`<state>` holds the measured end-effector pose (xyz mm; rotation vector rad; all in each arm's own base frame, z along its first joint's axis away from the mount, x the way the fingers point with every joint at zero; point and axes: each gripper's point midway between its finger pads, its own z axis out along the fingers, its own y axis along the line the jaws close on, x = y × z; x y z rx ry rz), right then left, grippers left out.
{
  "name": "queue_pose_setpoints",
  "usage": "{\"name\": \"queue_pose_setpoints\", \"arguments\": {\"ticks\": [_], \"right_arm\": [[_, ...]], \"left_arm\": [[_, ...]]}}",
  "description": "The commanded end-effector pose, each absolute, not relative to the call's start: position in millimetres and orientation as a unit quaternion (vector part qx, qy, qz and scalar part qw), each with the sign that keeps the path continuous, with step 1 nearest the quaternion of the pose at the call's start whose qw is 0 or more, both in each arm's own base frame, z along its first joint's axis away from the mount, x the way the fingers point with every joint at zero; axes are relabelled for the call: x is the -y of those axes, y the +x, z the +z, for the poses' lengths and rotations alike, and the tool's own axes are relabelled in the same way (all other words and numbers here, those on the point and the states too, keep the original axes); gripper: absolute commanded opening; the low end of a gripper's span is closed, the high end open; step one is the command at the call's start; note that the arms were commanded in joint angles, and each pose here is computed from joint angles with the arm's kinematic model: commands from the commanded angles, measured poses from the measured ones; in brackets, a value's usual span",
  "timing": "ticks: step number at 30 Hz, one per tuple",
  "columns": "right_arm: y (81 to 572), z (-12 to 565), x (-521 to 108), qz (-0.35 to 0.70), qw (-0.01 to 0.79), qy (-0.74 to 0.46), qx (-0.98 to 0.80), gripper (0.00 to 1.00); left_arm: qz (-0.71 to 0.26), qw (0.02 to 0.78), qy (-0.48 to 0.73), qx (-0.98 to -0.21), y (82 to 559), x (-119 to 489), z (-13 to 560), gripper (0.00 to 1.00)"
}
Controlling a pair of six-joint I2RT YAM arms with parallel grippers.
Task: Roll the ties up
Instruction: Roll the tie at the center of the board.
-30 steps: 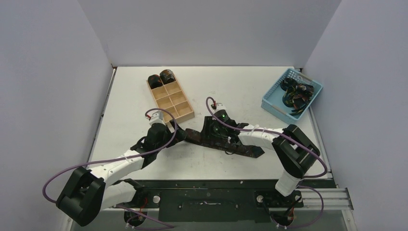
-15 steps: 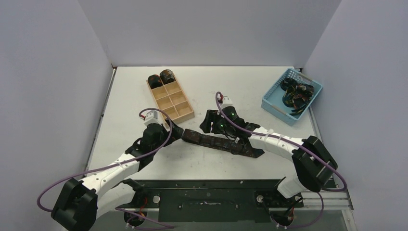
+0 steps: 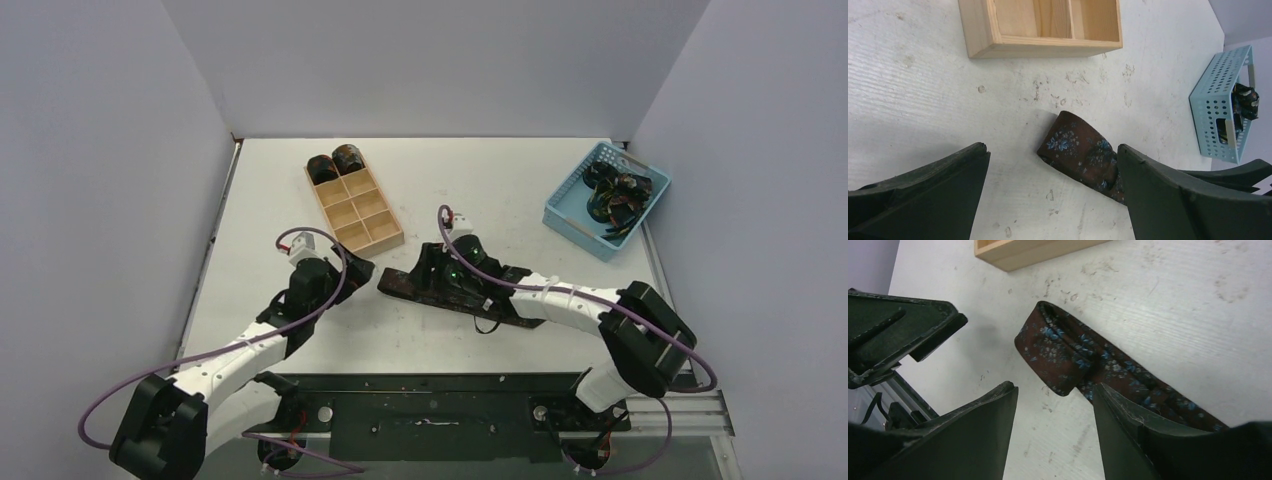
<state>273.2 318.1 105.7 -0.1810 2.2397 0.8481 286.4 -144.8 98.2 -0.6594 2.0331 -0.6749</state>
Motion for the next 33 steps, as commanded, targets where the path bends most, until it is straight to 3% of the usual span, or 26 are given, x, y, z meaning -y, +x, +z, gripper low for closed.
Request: {"name": "queue_pose_setpoints", "arguments": {"ticks": [1,10,33], "right_arm": [[281.3,119.2,-344.1,0.342,0.379,-0.075,-0.856,0.56],[286.5,84.9,-357.9,0.322,0.354,-0.082,-0.874,0.52],[273.4,31.7,-311.7,0.284,0.319,-0.045,-0.903,0.47]], "left_arm": [[-0.298,0.445,-0.237,-0.81,292.3,156.0,109.6,1.0],[-0.283,0.39,-0.186,-0.856,296.1,176.1,77.0,0.89],[-0.349,0.358,-0.148,-0.854,306.5,209.7,73.9,0.88]]}}
